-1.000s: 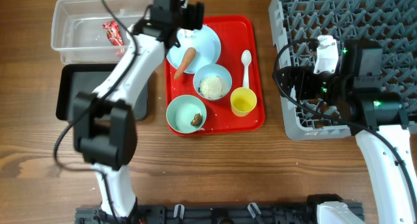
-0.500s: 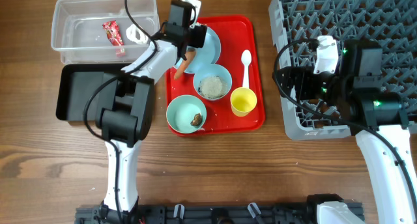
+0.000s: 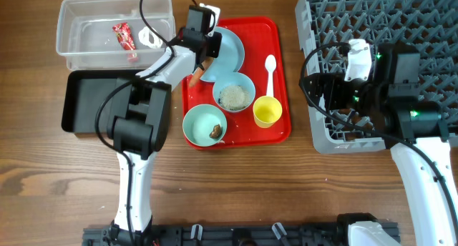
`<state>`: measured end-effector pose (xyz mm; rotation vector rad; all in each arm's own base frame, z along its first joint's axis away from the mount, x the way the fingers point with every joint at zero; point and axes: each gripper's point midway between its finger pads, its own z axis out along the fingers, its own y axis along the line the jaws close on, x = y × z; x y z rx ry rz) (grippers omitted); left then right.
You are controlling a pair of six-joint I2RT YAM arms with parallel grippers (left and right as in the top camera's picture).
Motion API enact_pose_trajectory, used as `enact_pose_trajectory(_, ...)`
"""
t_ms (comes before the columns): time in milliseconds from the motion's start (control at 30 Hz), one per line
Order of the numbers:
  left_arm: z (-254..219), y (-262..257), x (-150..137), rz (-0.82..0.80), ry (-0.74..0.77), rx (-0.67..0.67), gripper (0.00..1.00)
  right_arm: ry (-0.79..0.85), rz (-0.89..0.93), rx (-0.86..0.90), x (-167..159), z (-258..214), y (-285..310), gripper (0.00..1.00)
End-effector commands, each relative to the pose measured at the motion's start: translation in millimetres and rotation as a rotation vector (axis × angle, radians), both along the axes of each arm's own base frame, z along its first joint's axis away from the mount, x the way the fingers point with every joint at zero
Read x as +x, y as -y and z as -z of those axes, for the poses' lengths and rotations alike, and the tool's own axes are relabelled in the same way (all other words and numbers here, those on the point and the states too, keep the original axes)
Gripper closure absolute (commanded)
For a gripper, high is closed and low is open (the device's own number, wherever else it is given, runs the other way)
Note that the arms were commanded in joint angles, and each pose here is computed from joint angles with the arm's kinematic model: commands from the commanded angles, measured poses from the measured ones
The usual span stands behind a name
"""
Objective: Sort waste into correct bins and load items into the dishwasher rack
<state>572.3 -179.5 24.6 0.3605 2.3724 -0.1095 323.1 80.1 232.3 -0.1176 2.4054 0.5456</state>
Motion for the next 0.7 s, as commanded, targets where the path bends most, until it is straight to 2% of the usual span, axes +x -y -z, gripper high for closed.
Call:
enact_pose_trajectory(0, -125.6, 4.4, -4.9, -0.006, 0.155, -0.086, 0.96, 0.017, 0.010, 0.001, 3.4, -7.9, -0.7, 0.00)
enact_pose_trajectory(100, -192.0, -19.3, -27.6, -0.085, 0.192, -0.113, 0.96, 0.017, 0.010, 0.001, 3.5, -8.0, -0.7, 0.00)
enact_pose_trajectory(167, -213.2, -60.2, -42.2, -0.238, 0.178, -0.103, 0.96, 0.018, 0.010, 0.001, 3.5, -8.1, -0.7, 0.00)
enact_pose_trajectory(233, -208.7, -105.8, -49.1, -0.394, 0.135, -0.090, 0.96, 0.020, 0.010, 0.002, 4.0, -8.5, -0.8, 0.00)
enact_pose_trajectory(333, -166.7, -154.6, -50.4, -0.489, 0.005, -0.087, 0.95, 0.026, 0.010, 0.002, 5.0, -9.5, -0.8, 0.00)
enact_pose_trajectory(367, -153.9, -165.7, -49.0, -0.508, -0.023, -0.085, 0.77, 0.027, 0.012, 0.004, 5.3, -9.8, -0.9, 0.00)
enact_pose_trajectory(400, -140.8, -176.5, -47.2, -0.526, -0.050, -0.086, 0.46, 0.026, 0.015, 0.007, 5.4, -9.8, -0.9, 0.00)
enact_pose_trajectory(433, -131.7, -182.0, -46.3, -0.534, -0.070, -0.091, 0.07, 0.026, 0.014, 0.007, 5.4, -9.9, -1.0, 0.00)
enact_pose_trajectory(467, -124.3, -187.8, -46.9, -0.539, -0.092, -0.102, 0.00, 0.025, 0.015, 0.008, 5.3, -9.8, -1.0, 0.00)
enact_pose_trajectory(667, -139.0, -191.1, -54.3, -0.543, -0.085, -0.108, 0.00, -0.004, 0.045, 0.039, 3.4, -8.6, -1.5, 0.00)
